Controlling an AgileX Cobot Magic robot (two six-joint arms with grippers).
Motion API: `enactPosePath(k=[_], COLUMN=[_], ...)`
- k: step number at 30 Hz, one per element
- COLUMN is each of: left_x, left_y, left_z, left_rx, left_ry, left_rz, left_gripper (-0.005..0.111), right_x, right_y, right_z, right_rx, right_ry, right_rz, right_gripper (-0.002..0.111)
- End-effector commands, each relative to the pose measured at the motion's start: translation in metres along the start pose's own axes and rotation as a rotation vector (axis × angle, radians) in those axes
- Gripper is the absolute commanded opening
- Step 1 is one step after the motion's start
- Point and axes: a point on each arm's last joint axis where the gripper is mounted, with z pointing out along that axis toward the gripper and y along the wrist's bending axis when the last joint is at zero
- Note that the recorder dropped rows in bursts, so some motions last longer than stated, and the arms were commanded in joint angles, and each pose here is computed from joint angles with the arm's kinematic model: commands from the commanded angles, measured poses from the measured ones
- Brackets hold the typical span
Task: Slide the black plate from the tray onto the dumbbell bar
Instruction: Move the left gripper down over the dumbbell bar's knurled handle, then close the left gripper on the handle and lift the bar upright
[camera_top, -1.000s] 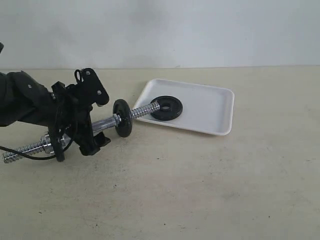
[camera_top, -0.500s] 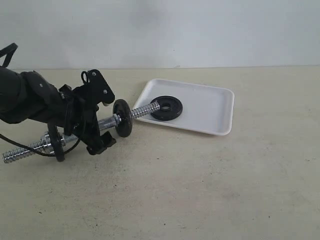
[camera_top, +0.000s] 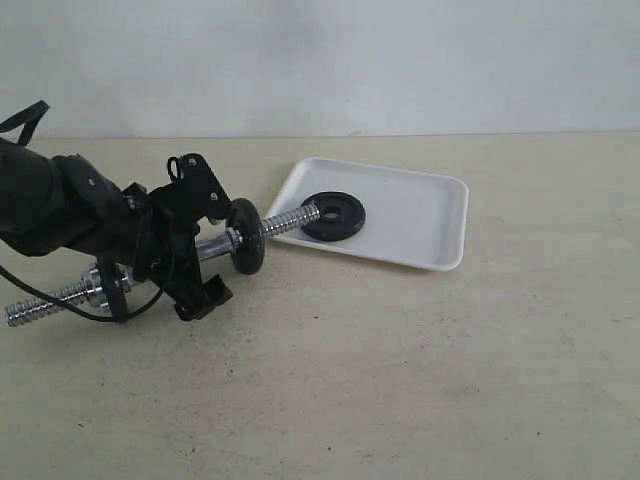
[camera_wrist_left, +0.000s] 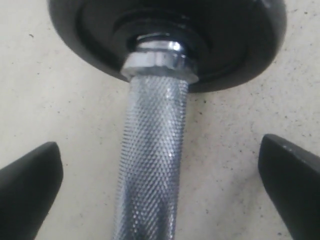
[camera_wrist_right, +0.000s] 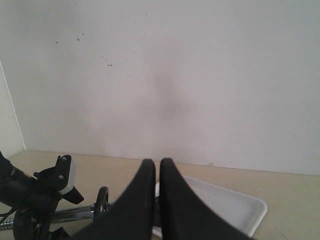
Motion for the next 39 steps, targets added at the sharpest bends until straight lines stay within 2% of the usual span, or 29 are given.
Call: enactPosePath(k=[1, 5, 7, 15, 27, 39], left_x=[-0.0013, -0.0014, -0.0014, -0.0013, -0.0013, -0.0032], left_y=[-0.0004, -0.0002, -0.0001, -0.0004, -0.0010, -0.0017], left_z=[0.0003, 0.0003, 0.0003, 0.0003, 0.0003, -0.0013], left_rx=[-0.004, -0.005, -0.007, -0.004, 0.003, 0.022], left_ry=[-0.003, -0.004, -0.004, -0.003, -0.002, -0.009], left_rz=[-0.018, -0.016, -0.016, -0.016, -0.016, -0.050], left_gripper=[0.099, 0.098, 0.094, 0.049, 0.004, 0.004], right_x=[-0.0018, -0.0018, -0.0018, -0.0018, -0.0019, -0.0018], right_y=[0.0002, 0.0002, 0.0002, 0.0002, 0.0004, 0.0000], right_z=[0.0005, 0.0005, 0.0005, 0.0005, 0.0005, 0.0005], right_rx=[-0.002, -0.002, -0.002, -0.002, -0.004, 0.000], right_ry=[-0.003, -0.003, -0.003, -0.003, -0.004, -0.003], right_rz=[0.002, 0.010, 0.016, 0.016, 0.016, 0.016], right_gripper=[0.001, 0.001, 0.001, 0.001, 0.001, 0.001])
